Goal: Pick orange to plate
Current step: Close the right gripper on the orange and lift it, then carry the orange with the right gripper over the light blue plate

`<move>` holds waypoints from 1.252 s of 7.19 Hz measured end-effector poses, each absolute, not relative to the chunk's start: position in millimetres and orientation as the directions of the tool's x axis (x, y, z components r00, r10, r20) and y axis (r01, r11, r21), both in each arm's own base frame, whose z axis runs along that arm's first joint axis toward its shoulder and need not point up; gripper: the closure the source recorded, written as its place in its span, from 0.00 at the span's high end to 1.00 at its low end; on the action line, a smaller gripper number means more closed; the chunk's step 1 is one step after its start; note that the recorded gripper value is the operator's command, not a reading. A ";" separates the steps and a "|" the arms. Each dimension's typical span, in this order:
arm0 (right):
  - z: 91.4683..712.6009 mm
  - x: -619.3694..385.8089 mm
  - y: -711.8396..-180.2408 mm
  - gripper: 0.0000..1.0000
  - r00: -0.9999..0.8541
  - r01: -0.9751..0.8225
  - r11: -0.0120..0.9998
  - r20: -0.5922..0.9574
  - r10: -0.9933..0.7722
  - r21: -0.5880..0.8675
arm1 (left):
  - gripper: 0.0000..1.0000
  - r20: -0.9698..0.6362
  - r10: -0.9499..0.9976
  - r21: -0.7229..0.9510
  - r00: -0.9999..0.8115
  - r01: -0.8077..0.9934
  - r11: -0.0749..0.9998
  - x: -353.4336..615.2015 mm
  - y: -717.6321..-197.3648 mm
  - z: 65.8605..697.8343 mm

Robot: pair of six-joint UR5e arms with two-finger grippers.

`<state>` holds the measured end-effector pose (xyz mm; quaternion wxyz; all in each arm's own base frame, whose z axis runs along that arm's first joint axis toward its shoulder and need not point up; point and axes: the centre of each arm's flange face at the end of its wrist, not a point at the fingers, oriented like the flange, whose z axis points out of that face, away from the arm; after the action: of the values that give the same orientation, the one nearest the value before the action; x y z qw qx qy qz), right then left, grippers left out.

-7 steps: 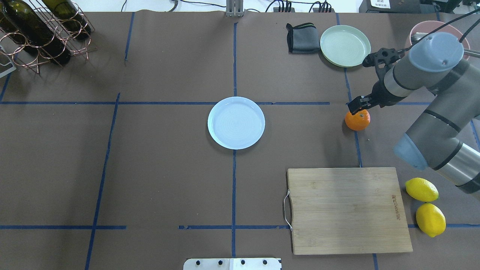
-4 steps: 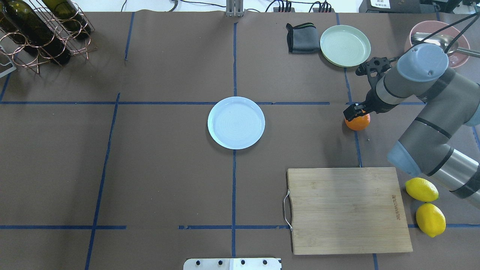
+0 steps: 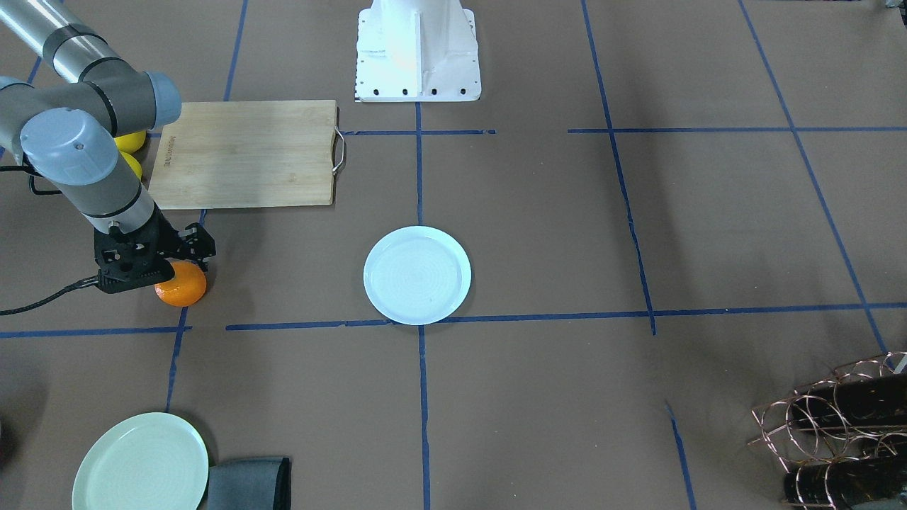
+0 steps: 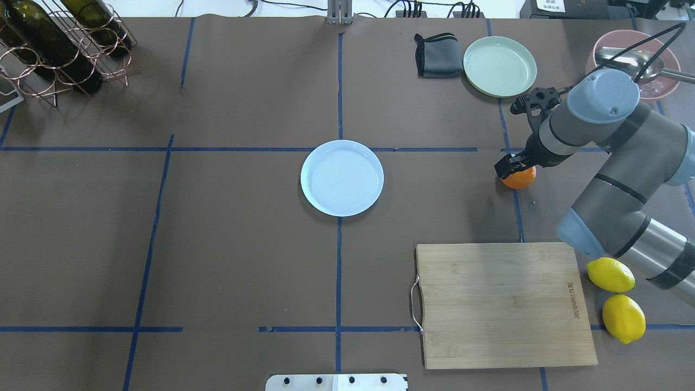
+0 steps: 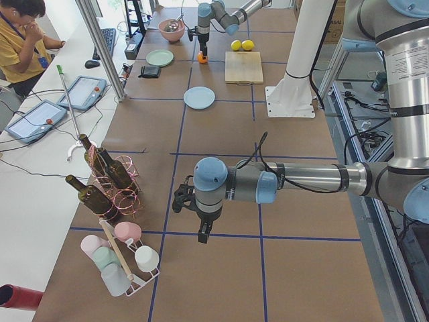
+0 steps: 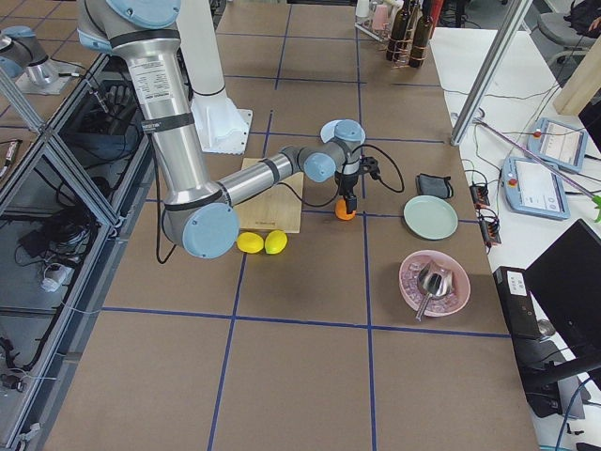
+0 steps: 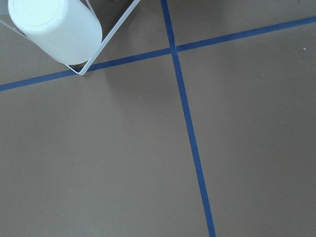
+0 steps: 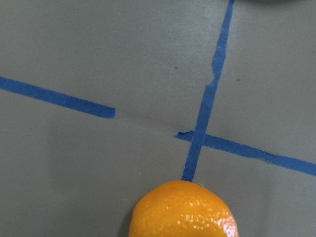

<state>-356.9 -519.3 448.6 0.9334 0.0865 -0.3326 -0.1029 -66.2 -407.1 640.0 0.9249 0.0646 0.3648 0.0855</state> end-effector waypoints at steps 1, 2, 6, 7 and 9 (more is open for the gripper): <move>450.8 -361.5 -521.6 1.00 0.762 0.137 0.964 0.597 -0.250 0.228 | 1.00 -0.664 0.205 0.182 0.719 -0.111 0.977 -66.3 -407.1 639.9; 454.9 -366.6 -521.1 1.00 0.769 0.141 0.964 0.588 -0.251 0.227 | 1.00 -0.664 0.206 0.183 0.719 -0.111 0.977 -66.3 -407.2 639.6; 468.4 -376.4 -517.8 0.00 0.784 0.157 0.964 0.567 -0.255 0.216 | 1.00 -0.664 0.206 0.182 0.719 -0.111 0.977 -66.2 -406.6 639.6; 466.0 -377.6 -517.9 0.00 0.782 0.156 0.964 0.569 -0.255 0.217 | 1.00 -0.664 0.206 0.182 0.719 -0.111 0.977 -66.2 -406.5 639.6; 437.6 -392.1 -521.7 0.00 0.772 0.085 0.977 0.607 -0.188 0.194 | 1.00 -0.663 0.207 0.185 0.719 -0.111 0.977 -66.2 -406.6 639.0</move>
<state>-392.1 -521.7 437.6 0.9381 0.0777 -0.3295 -0.0727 -66.2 -406.6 639.0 0.9248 0.0659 0.3647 0.0860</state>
